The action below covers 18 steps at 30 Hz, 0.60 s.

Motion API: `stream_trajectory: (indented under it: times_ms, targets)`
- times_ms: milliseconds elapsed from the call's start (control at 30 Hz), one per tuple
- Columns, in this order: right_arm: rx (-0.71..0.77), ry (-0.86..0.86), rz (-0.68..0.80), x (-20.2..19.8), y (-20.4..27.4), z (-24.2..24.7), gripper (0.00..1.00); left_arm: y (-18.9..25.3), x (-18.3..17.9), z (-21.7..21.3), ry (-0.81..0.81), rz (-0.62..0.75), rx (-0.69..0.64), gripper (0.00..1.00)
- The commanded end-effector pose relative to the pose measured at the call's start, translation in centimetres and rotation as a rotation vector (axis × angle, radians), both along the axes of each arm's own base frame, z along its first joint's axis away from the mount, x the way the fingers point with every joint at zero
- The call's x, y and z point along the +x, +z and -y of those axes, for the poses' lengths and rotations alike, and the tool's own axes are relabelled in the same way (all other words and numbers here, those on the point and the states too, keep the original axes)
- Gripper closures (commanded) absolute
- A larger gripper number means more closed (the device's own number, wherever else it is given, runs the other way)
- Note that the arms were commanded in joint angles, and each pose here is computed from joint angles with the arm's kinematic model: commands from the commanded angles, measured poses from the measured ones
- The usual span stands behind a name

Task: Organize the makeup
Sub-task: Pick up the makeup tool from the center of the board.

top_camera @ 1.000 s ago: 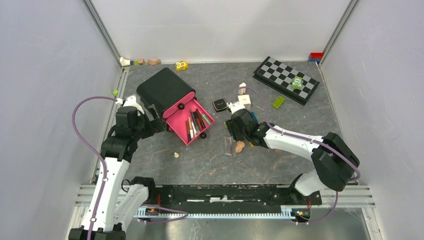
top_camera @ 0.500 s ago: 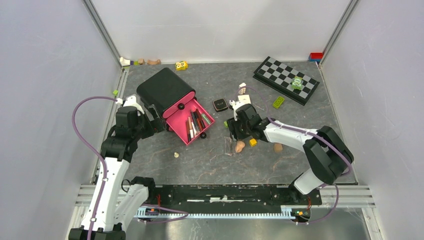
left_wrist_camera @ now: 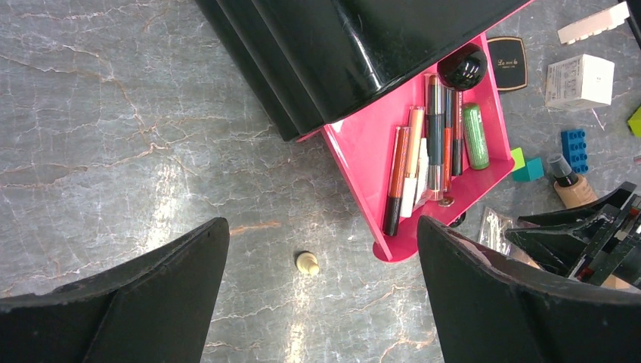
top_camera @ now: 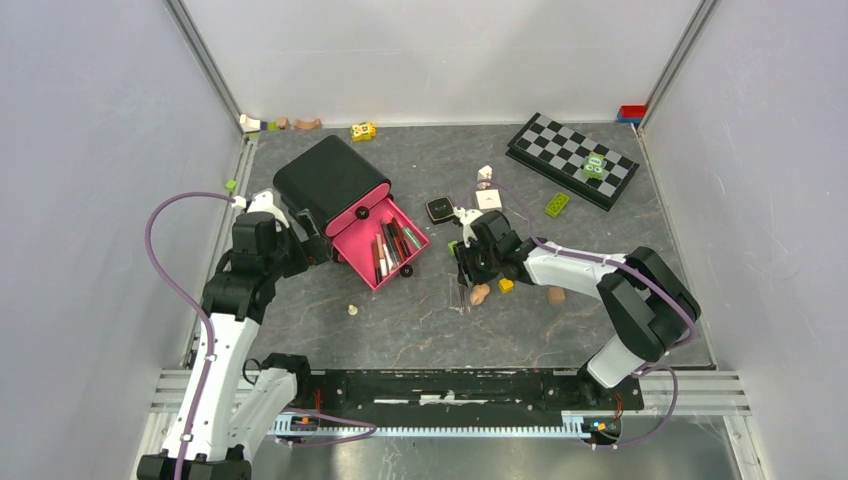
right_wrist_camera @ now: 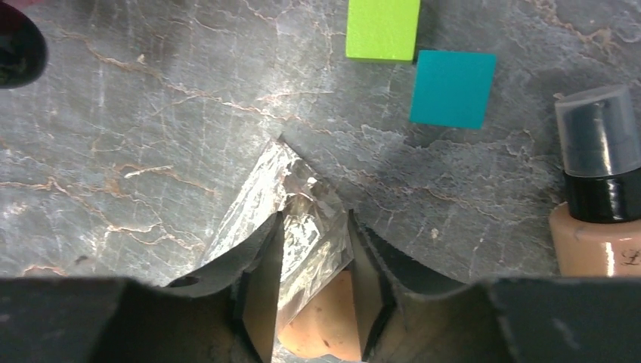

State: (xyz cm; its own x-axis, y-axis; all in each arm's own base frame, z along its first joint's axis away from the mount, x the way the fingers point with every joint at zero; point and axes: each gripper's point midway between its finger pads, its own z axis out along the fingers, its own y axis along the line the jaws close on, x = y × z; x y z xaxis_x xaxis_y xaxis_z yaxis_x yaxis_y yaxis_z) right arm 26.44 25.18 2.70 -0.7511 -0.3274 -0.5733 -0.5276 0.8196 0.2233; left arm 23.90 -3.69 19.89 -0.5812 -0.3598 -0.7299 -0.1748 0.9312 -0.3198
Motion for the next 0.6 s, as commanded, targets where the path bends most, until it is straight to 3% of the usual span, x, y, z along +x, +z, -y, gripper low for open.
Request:
stream_trajectory:
  times_ms: [0, 333, 567]
  targets:
    - [0.050, 0.038, 0.010, -0.1, 0.3, -0.9, 0.61, 0.6, 0.4, 0.3, -0.022, 0.027, 0.001, 0.00]
    - [0.106, 0.051, 0.022, -0.2, 1.5, -1.7, 0.90, 0.4, 0.5, 0.3, -0.020, 0.021, 0.003, 0.00]
    - [0.194, 0.043, 0.095, 0.6, 5.2, -2.6, 0.99, 0.5, 0.4, 0.2, -0.019, 0.023, 0.003, 0.00]
